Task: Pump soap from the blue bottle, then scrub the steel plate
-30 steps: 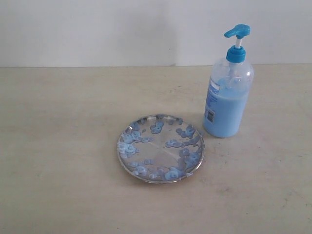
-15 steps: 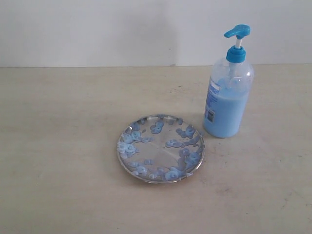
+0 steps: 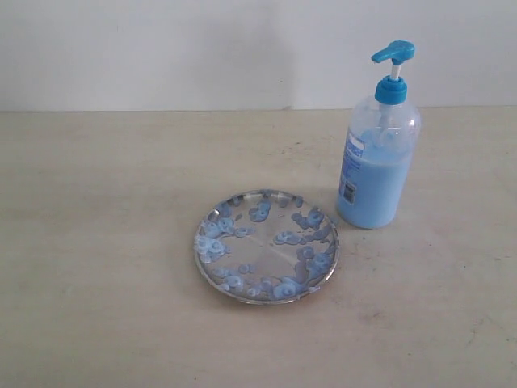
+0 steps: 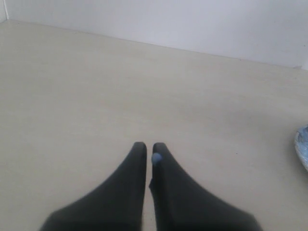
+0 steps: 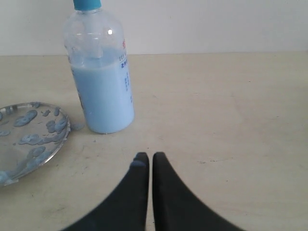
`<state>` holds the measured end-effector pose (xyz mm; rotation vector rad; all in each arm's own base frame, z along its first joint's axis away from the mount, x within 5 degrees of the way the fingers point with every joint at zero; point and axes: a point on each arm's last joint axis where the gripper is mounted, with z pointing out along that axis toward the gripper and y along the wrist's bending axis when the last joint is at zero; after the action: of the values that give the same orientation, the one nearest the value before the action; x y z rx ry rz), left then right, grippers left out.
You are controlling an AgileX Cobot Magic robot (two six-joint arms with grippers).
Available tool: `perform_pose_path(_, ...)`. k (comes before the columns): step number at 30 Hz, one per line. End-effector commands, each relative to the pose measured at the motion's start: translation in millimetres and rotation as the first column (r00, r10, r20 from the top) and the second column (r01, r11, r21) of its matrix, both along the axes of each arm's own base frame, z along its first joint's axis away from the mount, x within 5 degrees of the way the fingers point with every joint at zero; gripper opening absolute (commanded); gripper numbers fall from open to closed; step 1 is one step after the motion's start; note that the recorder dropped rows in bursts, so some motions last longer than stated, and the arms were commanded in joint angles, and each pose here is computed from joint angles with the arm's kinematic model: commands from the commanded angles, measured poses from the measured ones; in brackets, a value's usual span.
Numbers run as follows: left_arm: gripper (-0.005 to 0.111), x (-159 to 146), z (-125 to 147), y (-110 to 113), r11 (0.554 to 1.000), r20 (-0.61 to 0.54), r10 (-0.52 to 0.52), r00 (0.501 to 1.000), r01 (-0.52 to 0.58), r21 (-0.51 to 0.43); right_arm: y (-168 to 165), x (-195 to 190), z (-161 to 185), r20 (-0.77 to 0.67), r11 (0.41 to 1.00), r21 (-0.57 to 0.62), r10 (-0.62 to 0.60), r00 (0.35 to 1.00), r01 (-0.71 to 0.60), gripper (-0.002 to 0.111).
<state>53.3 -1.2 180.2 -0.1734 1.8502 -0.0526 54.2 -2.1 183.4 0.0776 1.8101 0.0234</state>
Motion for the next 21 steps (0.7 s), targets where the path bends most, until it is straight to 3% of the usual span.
perform_pose_path(1, 0.004, -0.2, -0.7, -1.5, 1.0, 0.0, -0.029, 1.0, 0.029, 0.0, -0.2, -0.3, 0.7, 0.007, 1.0, -0.003, -0.002, 1.0, 0.002, 0.0)
perform_pose_path(7, 0.004, -0.5, -0.7, -5.2, 0.995, 0.0, -0.099, 0.995, 0.099, 0.0, -0.2, -0.3, 0.7, 0.007, 1.0, -0.003, -0.002, 1.0, 0.002, 0.0)
perform_pose_path(21, 0.004, -0.6, -0.7, -5.3, 0.995, 0.0, -0.101, 0.995, 0.101, 0.0, -0.2, -0.3, 0.7, 0.007, 1.0, -0.003, -0.002, 1.0, 0.002, 0.0)
